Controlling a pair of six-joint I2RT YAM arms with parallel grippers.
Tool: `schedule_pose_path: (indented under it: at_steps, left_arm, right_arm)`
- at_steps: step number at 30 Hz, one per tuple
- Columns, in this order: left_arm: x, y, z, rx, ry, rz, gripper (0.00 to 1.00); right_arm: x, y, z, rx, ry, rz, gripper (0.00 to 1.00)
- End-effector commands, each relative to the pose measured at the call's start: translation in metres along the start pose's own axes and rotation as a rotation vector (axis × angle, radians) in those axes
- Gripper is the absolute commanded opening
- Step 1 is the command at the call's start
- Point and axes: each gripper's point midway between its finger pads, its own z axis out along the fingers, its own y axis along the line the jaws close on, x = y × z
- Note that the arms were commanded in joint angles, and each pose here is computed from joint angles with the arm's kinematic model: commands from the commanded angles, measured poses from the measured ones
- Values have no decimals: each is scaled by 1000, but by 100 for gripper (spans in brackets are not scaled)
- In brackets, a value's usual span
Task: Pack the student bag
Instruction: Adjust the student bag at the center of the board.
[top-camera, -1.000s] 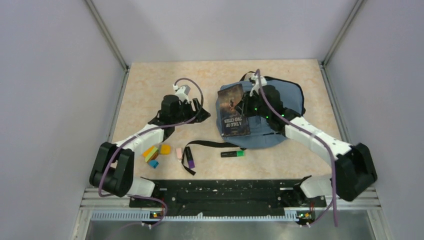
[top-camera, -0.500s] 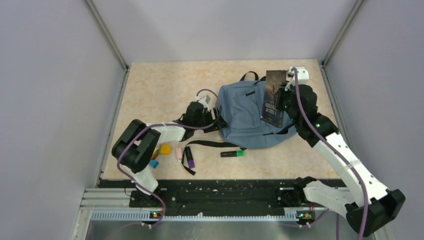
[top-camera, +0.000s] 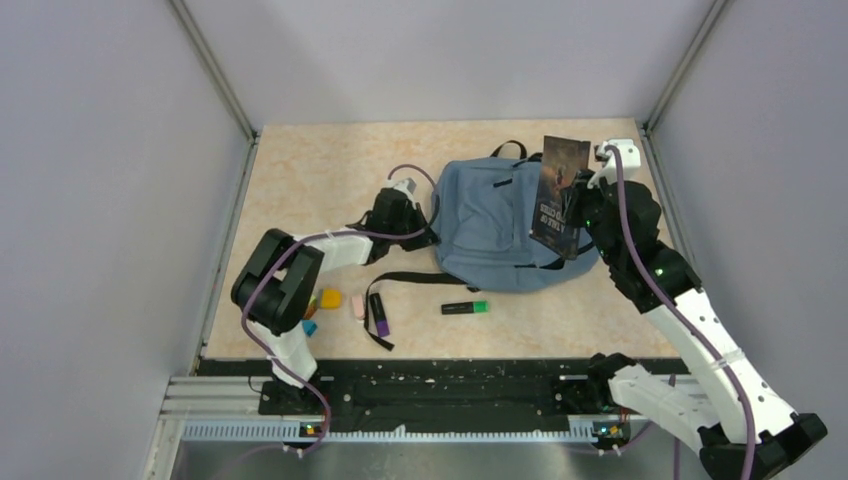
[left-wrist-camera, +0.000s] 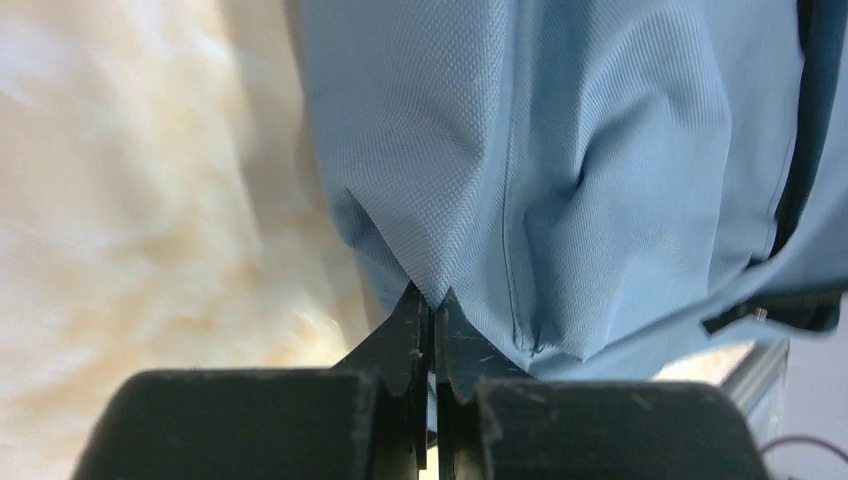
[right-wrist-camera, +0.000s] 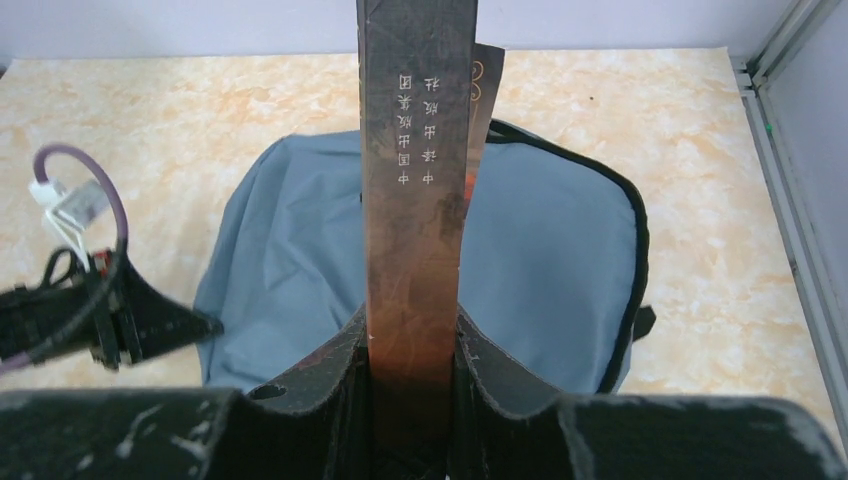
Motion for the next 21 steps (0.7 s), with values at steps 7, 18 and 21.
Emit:
schedule_pose_path:
  at_steps: [7, 18, 21]
  left_arm:
    - [-183, 72, -27, -113, -286, 62, 0]
    - [-249, 73, -67, -235, -368, 294, 61]
    - [-238, 32, -79, -214, -404, 420, 63]
  right_arm:
    - [-48, 23, -20, -141, -188, 102, 0]
    - [-46, 8, -28, -85, -225, 136, 0]
    - [-39, -2, -23, -23, -211, 138, 0]
